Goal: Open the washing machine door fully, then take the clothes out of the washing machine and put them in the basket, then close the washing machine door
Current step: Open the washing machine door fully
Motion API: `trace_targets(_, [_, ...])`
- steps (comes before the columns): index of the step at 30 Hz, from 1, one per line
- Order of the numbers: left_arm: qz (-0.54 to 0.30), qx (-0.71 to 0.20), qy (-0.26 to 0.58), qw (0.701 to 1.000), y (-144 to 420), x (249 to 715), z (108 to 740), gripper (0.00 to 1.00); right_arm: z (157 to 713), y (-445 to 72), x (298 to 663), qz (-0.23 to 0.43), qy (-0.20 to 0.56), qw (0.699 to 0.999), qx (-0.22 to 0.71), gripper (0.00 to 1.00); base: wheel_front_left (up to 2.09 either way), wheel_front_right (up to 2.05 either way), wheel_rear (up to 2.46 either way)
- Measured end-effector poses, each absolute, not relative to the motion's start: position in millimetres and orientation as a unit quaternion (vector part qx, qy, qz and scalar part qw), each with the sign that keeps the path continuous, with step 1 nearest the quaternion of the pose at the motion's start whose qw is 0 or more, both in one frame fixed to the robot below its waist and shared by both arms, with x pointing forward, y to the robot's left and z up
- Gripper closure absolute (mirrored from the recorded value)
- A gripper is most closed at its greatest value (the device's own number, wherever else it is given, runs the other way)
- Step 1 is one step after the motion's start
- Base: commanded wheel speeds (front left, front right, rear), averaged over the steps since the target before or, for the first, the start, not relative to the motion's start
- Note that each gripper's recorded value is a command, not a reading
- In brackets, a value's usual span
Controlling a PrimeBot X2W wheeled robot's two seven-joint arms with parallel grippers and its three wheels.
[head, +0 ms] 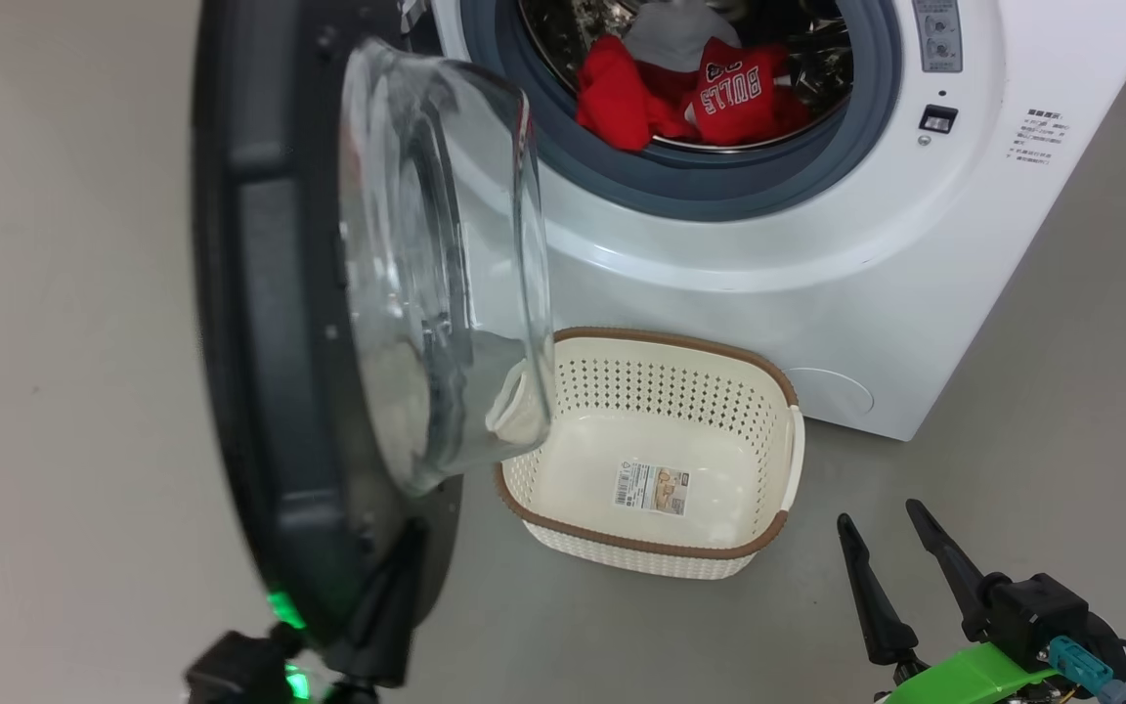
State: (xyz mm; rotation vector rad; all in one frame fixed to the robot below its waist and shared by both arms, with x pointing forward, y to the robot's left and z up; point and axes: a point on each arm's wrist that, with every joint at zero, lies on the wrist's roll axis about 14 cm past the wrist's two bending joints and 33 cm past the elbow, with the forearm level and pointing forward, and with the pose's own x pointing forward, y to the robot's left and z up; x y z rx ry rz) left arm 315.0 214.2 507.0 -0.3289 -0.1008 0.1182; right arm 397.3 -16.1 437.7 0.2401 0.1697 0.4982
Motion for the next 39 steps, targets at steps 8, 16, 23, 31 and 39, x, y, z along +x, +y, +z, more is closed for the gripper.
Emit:
trace_targets(8, [0.145, -0.14, -0.056, 0.978, 272, 302, 505, 1.0, 431, -13, 398, 0.25, 0.092, 0.957, 0.118, 0.0, 0.0, 0.0, 0.0])
trace_targets(16, [0.221, -0.112, -0.055, 0.967, 326, 294, 503, 1.0, 426, -12, 406, 0.249, 0.094, 0.957, 0.115, 0.0, 0.0, 0.0, 0.0])
trace_targets(23, [0.266, -0.09, -0.055, 0.958, 366, 296, 506, 1.0, 421, -15, 413, 0.244, 0.095, 0.959, 0.112, 0.0, 0.0, 0.0, 0.0])
trace_targets(31, [0.317, -0.076, -0.051, 0.944, 409, 295, 506, 1.0, 412, -19, 418, 0.238, 0.103, 0.96, 0.108, 0.0, 0.0, 0.0, 0.0])
trace_targets(39, [0.35, -0.069, -0.048, 0.933, 439, 299, 507, 1.0, 405, -22, 424, 0.233, 0.106, 0.961, 0.105, 0.0, 0.0, 0.0, 0.0])
